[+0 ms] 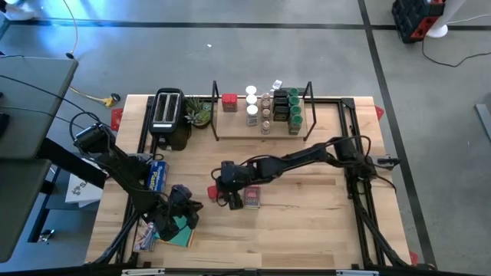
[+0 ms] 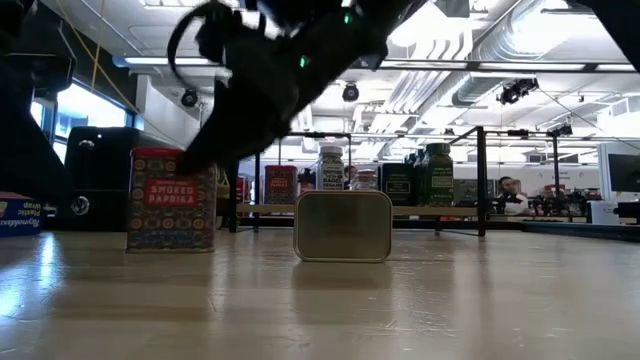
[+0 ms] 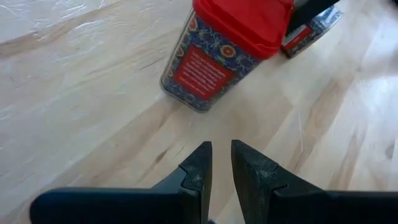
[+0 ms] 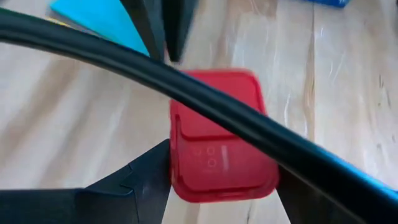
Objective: Shelf spices
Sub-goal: Put the left red seasoning can on the shelf aligned with the other red seasoning can
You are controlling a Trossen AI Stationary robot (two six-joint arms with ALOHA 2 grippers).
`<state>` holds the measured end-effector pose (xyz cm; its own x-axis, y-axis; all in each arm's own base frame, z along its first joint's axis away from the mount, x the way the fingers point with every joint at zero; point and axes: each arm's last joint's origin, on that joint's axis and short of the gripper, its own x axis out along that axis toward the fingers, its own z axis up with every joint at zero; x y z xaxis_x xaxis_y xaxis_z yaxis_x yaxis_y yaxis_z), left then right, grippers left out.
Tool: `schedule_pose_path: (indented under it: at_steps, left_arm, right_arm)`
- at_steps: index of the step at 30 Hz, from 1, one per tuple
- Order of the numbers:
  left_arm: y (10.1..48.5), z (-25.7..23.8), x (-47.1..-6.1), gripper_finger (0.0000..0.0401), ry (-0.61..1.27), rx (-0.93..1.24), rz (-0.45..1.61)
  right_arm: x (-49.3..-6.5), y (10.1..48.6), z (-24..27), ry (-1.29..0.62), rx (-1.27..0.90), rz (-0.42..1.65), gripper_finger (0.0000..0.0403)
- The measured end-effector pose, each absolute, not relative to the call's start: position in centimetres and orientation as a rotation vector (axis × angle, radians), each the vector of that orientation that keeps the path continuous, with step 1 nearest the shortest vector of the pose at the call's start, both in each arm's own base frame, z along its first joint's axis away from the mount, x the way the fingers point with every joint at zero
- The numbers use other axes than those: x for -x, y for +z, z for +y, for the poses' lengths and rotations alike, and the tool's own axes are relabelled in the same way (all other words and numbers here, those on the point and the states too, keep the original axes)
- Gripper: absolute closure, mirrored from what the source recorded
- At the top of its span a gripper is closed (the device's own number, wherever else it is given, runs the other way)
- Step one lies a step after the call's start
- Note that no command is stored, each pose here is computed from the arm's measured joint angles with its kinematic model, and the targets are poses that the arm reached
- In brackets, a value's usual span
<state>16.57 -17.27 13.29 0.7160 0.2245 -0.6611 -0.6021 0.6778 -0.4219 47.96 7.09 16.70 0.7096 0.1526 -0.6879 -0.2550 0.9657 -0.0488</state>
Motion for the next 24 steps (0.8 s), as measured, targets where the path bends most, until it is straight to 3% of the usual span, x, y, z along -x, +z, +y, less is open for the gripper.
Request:
schedule_pose_path:
  at_steps: [14,19,24]
  left_arm:
    - [13.3,-17.2,-16.6,0.0343,0.500,0.672,0.604]
    - [13.3,-17.2,-16.6,0.0343,0.500,0.671,0.604]
    - [13.3,-17.2,-16.6,0.0343,0.502,0.671,0.596]
  right_arm:
    - [-48.8,16.1,8.2,0.202,0.153,0.651,0.0156]
    - [-48.8,16.3,8.2,0.176,0.115,0.647,0.0199]
    - [-48.1,19.2,7.1,0.129,0.134,0.637,0.0201]
